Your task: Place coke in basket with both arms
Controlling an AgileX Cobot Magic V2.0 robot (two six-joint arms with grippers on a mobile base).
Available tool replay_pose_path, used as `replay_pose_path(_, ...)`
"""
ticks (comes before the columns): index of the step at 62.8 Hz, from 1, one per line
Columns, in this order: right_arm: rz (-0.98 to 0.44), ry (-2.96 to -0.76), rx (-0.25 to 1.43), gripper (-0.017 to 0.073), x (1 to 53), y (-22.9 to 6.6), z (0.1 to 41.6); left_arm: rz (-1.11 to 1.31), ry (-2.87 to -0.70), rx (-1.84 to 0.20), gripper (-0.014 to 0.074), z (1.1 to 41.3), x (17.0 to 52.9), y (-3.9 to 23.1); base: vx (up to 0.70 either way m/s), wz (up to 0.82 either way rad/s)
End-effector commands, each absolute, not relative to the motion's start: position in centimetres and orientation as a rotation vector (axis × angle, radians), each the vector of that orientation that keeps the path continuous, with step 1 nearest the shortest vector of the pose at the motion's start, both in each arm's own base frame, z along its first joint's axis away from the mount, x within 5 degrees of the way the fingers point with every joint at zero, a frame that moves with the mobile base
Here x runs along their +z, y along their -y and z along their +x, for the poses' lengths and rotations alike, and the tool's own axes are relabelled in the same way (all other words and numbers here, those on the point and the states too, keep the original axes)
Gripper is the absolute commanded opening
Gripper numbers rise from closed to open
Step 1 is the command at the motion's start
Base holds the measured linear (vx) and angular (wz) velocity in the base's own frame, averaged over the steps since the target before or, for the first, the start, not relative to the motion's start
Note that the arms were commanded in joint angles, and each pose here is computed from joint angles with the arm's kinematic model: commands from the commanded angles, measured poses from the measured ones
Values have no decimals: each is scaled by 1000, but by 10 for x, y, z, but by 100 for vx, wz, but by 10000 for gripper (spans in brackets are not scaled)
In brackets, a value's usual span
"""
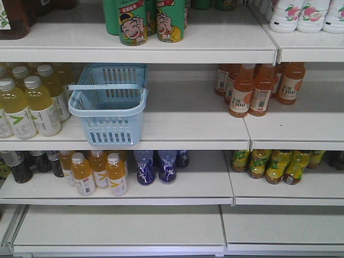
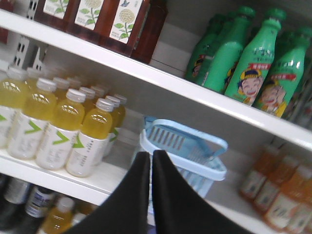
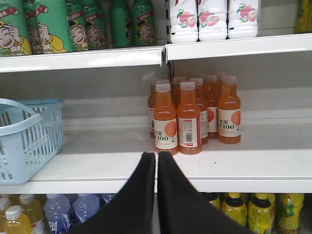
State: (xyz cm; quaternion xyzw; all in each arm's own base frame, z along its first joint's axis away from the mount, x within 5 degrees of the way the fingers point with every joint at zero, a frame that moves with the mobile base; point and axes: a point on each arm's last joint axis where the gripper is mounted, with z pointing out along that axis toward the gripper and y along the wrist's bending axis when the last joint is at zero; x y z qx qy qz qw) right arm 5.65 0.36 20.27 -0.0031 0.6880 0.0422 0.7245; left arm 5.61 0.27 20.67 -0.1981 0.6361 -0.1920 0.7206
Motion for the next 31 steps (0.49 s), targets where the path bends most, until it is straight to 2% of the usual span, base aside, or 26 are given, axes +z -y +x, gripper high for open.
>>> replay_pose_path(1, -10, -1440, 82, -2, 207, -3, 55, -598, -1239, -636, -6, 52, 224, -5, 0, 0)
replay_pose_path(8, -10, -1440, 82, -2, 207, -3, 55, -709, -1197, -766, -6, 52, 224, -6, 0, 0)
replay_pose_path(23, -10, -1440, 82, -2, 207, -3, 55, -703, -1177, -763, -6, 51, 225, -7, 0, 0)
replay_pose_path(31, -10, -1440, 82, -2, 207, -3, 55, -766, -1146, -825, -6, 51, 225, -8, 0, 0)
